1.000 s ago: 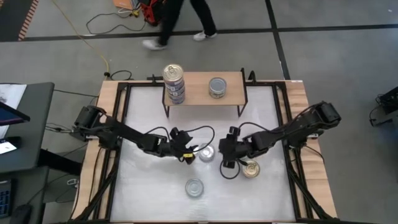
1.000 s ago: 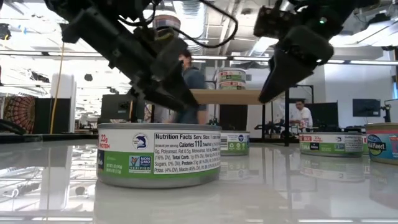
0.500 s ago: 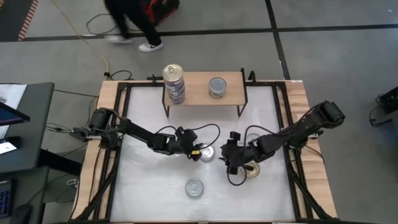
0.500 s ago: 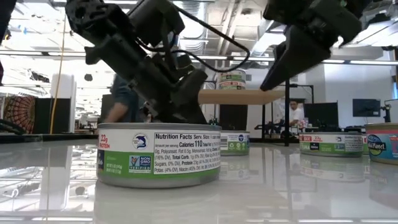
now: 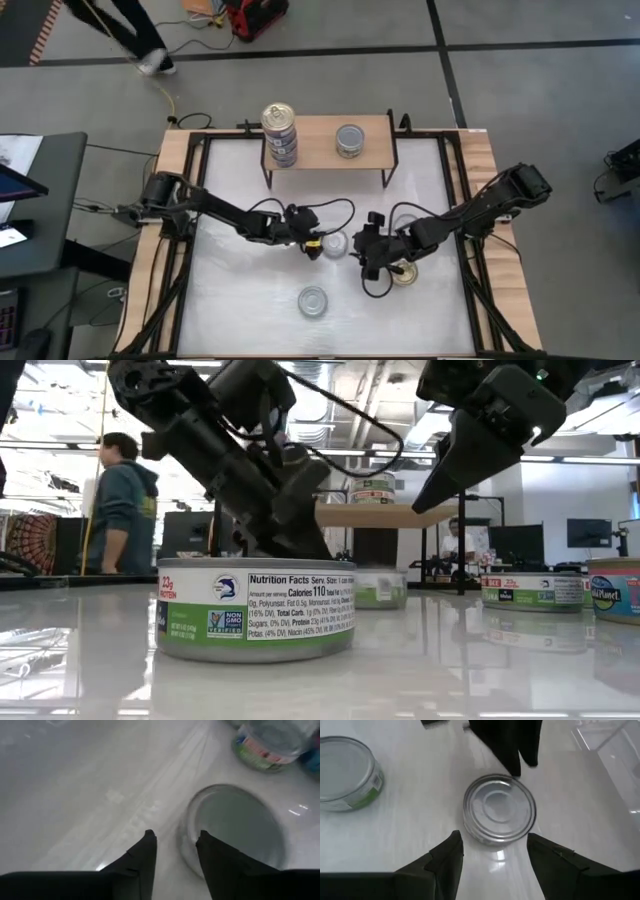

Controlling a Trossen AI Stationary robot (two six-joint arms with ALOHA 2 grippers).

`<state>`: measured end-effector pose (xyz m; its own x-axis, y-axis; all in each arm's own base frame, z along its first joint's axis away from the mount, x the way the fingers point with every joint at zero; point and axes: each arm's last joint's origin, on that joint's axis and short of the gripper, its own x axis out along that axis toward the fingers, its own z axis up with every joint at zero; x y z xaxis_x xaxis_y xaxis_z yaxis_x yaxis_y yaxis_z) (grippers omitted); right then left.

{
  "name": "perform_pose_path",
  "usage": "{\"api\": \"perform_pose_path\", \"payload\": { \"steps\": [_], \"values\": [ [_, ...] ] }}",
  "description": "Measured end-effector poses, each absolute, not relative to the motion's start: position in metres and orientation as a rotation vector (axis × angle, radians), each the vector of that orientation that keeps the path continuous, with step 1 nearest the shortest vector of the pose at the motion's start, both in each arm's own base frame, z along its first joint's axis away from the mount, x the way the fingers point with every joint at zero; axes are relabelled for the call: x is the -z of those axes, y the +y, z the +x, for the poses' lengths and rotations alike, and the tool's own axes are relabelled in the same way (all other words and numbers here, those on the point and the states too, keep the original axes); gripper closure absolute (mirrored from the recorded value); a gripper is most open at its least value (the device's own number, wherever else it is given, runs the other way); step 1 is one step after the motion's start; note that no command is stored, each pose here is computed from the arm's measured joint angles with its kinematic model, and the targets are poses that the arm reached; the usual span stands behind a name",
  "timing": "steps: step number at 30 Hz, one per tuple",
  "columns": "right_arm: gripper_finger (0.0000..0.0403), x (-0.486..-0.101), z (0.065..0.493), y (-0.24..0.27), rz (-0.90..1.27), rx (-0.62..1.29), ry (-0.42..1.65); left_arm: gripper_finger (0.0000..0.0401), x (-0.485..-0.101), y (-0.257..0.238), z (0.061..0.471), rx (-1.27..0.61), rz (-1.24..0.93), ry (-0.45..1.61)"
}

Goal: Stack canned seafood by type on shelf
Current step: Stack the green tuna can on top of the other green tuna cans on the shelf

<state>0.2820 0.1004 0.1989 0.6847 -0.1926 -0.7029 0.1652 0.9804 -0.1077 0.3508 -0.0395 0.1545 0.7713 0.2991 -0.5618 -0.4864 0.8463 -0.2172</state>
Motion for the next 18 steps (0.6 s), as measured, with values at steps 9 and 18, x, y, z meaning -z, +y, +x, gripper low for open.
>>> {"api": "perform_pose_path", "payload": {
  "steps": [9, 18],
  "values": [
    [0.0154, -0.199, 0.282, 0.101, -0.02, 0.205, 0.784, 0.0289, -0.164, -0.042, 0.349, -0.42, -0.373, 0.513],
    [0.0154, -0.201, 0.284, 0.102, -0.009, 0.199, 0.759, 0.0289, -0.141, -0.043, 0.355, -0.434, -0.361, 0.557]
  ]
}}
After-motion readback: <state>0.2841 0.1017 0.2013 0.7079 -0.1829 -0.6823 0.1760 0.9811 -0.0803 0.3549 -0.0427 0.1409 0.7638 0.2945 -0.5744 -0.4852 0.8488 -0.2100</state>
